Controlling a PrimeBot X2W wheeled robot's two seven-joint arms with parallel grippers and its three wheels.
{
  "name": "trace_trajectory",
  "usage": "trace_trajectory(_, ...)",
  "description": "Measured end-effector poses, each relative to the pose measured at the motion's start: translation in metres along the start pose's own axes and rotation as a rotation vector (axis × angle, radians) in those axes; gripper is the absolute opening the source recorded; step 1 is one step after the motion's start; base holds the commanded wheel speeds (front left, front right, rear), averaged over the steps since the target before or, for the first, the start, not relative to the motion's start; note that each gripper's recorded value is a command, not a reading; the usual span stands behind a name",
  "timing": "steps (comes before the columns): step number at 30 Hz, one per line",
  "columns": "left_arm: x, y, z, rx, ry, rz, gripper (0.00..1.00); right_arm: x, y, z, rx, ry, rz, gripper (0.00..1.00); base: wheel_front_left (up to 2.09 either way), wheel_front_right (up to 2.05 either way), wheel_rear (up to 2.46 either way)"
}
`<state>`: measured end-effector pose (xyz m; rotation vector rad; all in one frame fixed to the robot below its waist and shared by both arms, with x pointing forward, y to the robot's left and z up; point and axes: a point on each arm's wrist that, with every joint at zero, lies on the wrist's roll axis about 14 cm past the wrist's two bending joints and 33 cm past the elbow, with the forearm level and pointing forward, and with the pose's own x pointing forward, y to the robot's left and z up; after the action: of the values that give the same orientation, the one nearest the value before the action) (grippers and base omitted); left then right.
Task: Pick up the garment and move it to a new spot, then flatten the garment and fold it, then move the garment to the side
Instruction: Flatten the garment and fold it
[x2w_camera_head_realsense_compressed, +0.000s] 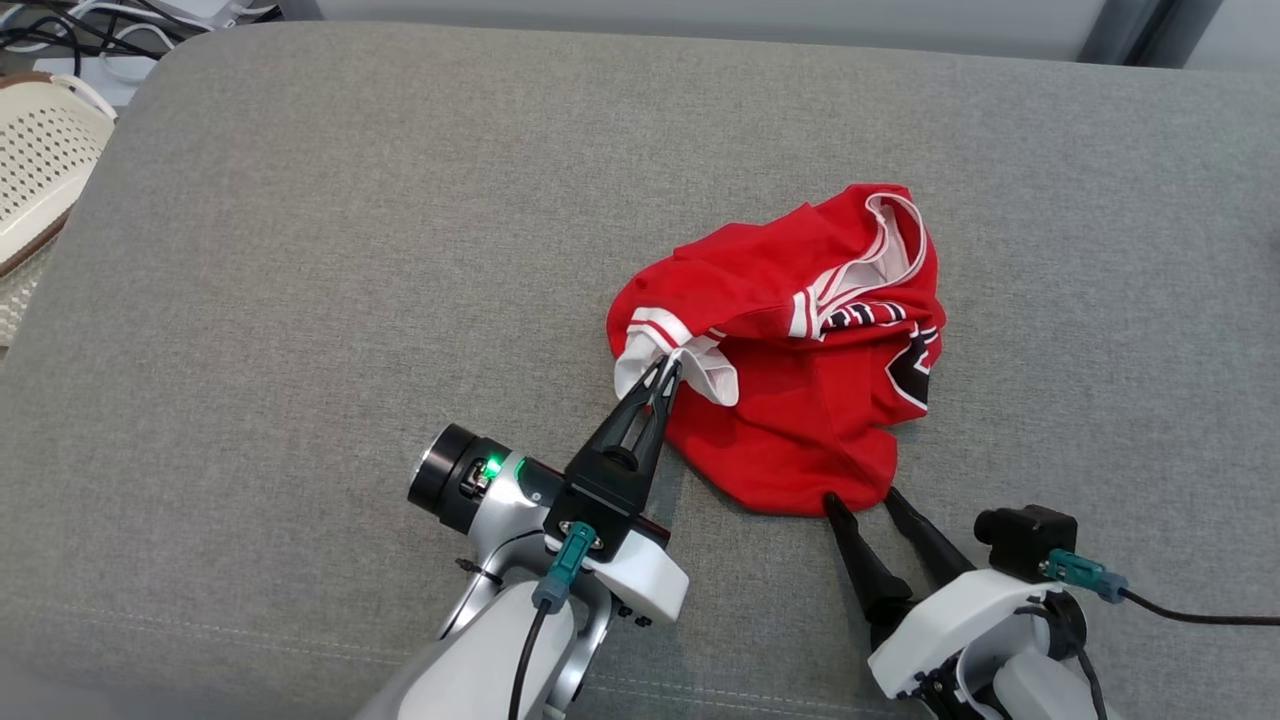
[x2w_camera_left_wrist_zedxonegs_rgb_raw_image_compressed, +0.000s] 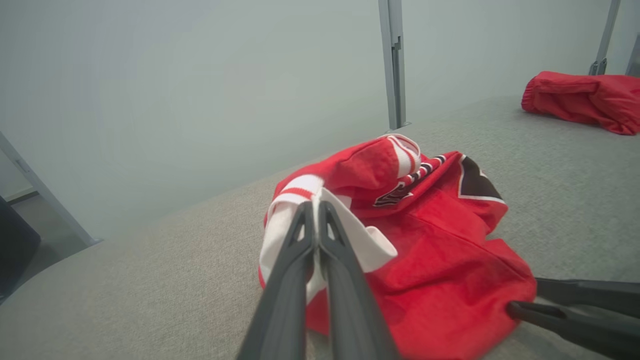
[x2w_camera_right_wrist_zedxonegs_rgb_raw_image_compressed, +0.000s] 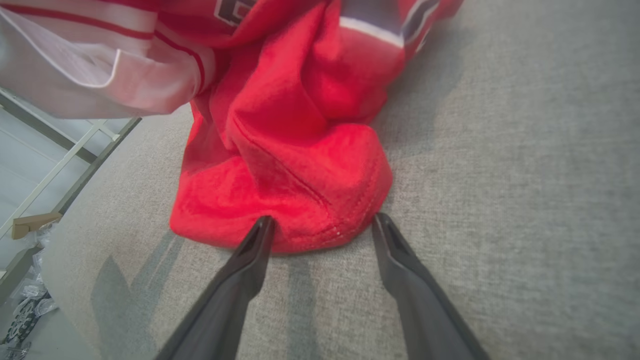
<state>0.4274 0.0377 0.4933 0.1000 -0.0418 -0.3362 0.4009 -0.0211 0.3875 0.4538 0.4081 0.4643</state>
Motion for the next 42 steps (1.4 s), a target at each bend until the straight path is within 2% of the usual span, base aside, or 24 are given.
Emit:
trace_trajectory(1,0.0,0.0,0.0,0.002,-0.001,-0.003,0.0,0.001,-0.001,-0.001,0.002,0.006,-0.004,1.0,0.0,0.0,0.0)
trace_trajectory(3,0.0,-0.001,0.002,-0.003,-0.006,-0.004,0.0,0.007,-0.005,0.002,0.013,0.003,-0.015,0.5,0.0,0.0,0.0)
trace_trajectory(4,0.0,0.001,0.003,0.001,-0.009,-0.004,0.0,0.01,-0.008,0.004,0.022,-0.001,-0.028,0.09,0.0,0.0,0.0)
trace_trajectory(5,0.001,0.001,0.003,0.0,-0.011,-0.003,0.0,0.011,-0.01,0.003,0.027,0.001,-0.036,0.0,0.0,0.0,0.0)
trace_trajectory(9,0.005,0.003,0.008,-0.02,-0.025,0.002,0.0,0.009,-0.017,0.006,0.014,0.001,-0.056,0.0,0.0,0.0,0.0)
trace_trajectory(12,0.01,0.008,0.02,-0.086,-0.055,0.017,0.0,0.0,-0.033,0.02,0.009,-0.042,-0.097,0.0,0.0,0.0,0.0)
trace_trajectory(13,0.013,0.015,0.03,-0.166,-0.081,0.037,0.0,-0.011,-0.05,0.038,-0.021,-0.089,-0.13,0.0,0.0,0.0,0.0)
trace_trajectory(18,0.018,0.037,0.064,-0.345,-0.18,0.075,0.0,-0.037,-0.073,0.118,-0.149,-0.3,-0.178,0.0,0.0,0.0,0.0)
trace_trajectory(23,0.019,0.082,0.119,-0.417,-0.363,0.158,0.0,-0.079,-0.081,0.204,-0.317,-0.525,-0.229,0.0,0.0,0.0,0.0)
trace_trajectory(24,0.011,0.112,0.131,-0.392,-0.417,0.21,0.0,-0.096,-0.084,0.22,-0.392,-0.561,-0.252,0.0,0.0,0.0,0.0)
trace_trajectory(26,0.001,0.129,0.118,-0.376,-0.395,0.26,0.0,-0.1,-0.089,0.203,-0.397,-0.517,-0.263,0.0,0.0,0.0,0.0)
trace_trajectory(27,-0.014,0.142,0.087,-0.378,-0.322,0.325,0.0,-0.103,-0.1,0.169,-0.376,-0.43,-0.287,0.0,0.0,0.0,0.0)
trace_trajectory(28,-0.023,0.146,0.069,-0.374,-0.273,0.355,0.0,-0.106,-0.107,0.151,-0.356,-0.385,-0.303,0.0,0.0,0.0,0.0)
trace_trajectory(33,-0.057,0.141,-0.006,-0.433,-0.074,0.442,0.0,-0.103,-0.111,0.069,-0.222,-0.191,-0.306,0.0,0.0,0.0,0.0)
trace_trajectory(34,-0.058,0.138,-0.01,-0.445,-0.064,0.44,0.0,-0.101,-0.11,0.064,-0.206,-0.181,-0.305,0.0,0.0,0.0,0.0)
trace_trajectory(36,-0.057,0.134,-0.014,-0.462,-0.056,0.436,0.0,-0.097,-0.109,0.056,-0.183,-0.161,-0.299,0.45,0.0,0.0,0.0)
trace_trajectory(37,-0.057,0.133,-0.015,-0.466,-0.056,0.434,0.0,-0.096,-0.108,0.053,-0.171,-0.155,-0.296,0.62,0.0,0.0,0.0)
trace_trajectory(38,-0.057,0.132,-0.015,-0.469,-0.056,0.433,0.0,-0.095,-0.107,0.05,-0.162,-0.148,-0.291,0.87,0.0,0.0,0.0)
trace_trajectory(39,-0.057,0.131,-0.015,-0.467,-0.057,0.429,0.0,-0.095,-0.106,0.048,-0.155,-0.142,-0.289,1.0,0.0,0.0,0.0)
trace_trajectory(42,-0.057,0.131,-0.014,-0.457,-0.06,0.428,0.0,-0.094,-0.102,0.042,-0.133,-0.131,-0.28,1.0,0.0,0.0,0.0)
